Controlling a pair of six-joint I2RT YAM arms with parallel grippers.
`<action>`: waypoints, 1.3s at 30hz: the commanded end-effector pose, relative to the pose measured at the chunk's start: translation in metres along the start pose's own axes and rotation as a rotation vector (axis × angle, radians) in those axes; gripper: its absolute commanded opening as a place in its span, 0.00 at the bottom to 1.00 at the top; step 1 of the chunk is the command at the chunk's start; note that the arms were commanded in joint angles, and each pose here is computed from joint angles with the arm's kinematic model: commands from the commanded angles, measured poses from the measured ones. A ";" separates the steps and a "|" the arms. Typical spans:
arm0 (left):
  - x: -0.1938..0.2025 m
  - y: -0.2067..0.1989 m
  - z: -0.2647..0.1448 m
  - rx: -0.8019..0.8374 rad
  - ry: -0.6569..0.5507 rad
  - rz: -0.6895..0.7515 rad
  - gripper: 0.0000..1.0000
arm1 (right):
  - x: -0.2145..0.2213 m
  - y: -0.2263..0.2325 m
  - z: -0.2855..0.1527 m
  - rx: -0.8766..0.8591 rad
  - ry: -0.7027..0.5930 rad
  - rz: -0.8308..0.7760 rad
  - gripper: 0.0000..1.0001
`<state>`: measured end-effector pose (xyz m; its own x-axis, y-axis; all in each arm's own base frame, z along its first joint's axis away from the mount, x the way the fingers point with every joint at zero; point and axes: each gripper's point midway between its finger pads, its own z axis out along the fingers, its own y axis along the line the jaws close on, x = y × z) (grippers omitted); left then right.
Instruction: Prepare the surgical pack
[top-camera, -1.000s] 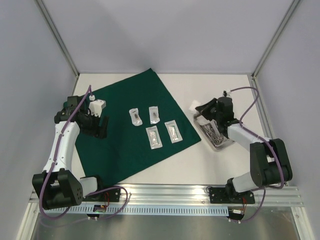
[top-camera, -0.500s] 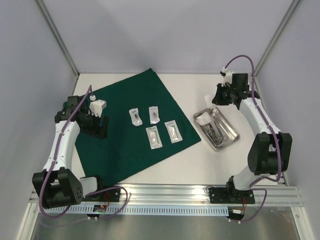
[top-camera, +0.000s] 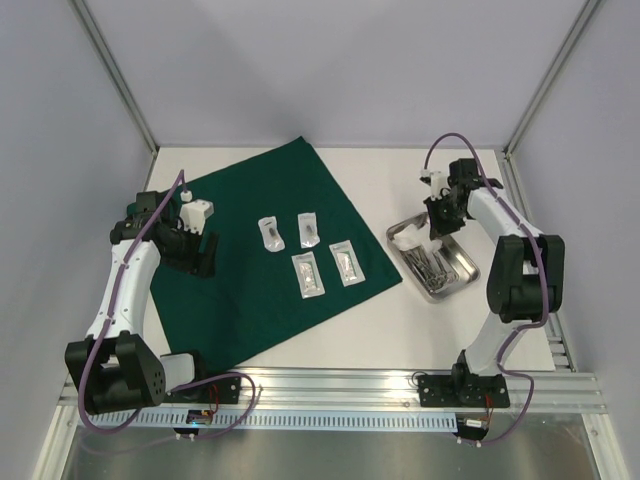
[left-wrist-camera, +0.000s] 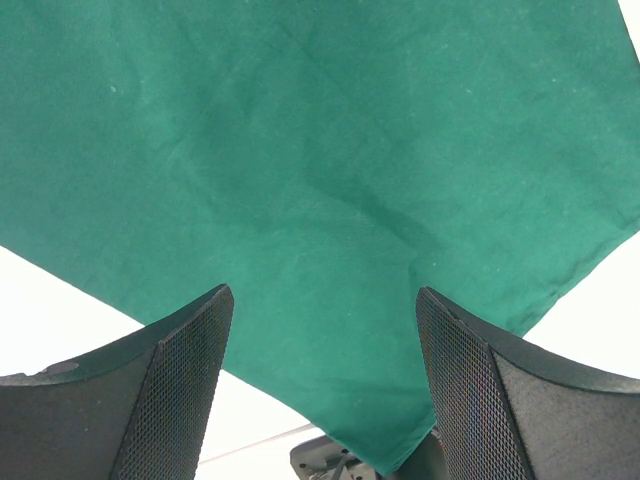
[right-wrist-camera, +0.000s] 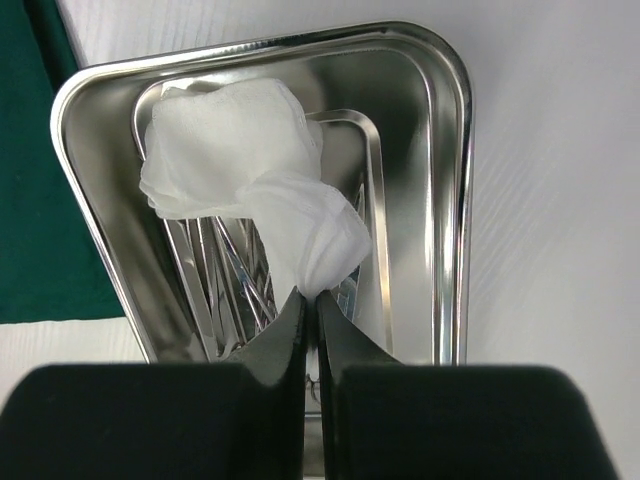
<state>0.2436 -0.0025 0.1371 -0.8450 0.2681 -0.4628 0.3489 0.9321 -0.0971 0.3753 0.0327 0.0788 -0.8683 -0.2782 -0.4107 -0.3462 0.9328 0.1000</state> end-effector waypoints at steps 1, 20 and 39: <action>-0.007 -0.001 -0.003 0.009 -0.019 -0.002 0.82 | -0.013 -0.013 0.003 0.037 -0.011 -0.055 0.00; -0.007 0.000 -0.002 0.008 -0.004 -0.014 0.82 | -0.038 -0.029 0.012 -0.033 -0.112 0.023 0.00; -0.006 0.000 0.000 0.011 0.001 -0.016 0.82 | -0.040 -0.043 0.035 0.037 -0.088 0.047 0.33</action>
<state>0.2426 -0.0028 0.1315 -0.8609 0.2602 -0.4373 0.3400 0.9335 -0.1141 0.4182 0.0188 0.0454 -0.8790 -0.2009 -0.4325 -0.2960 0.9409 0.1647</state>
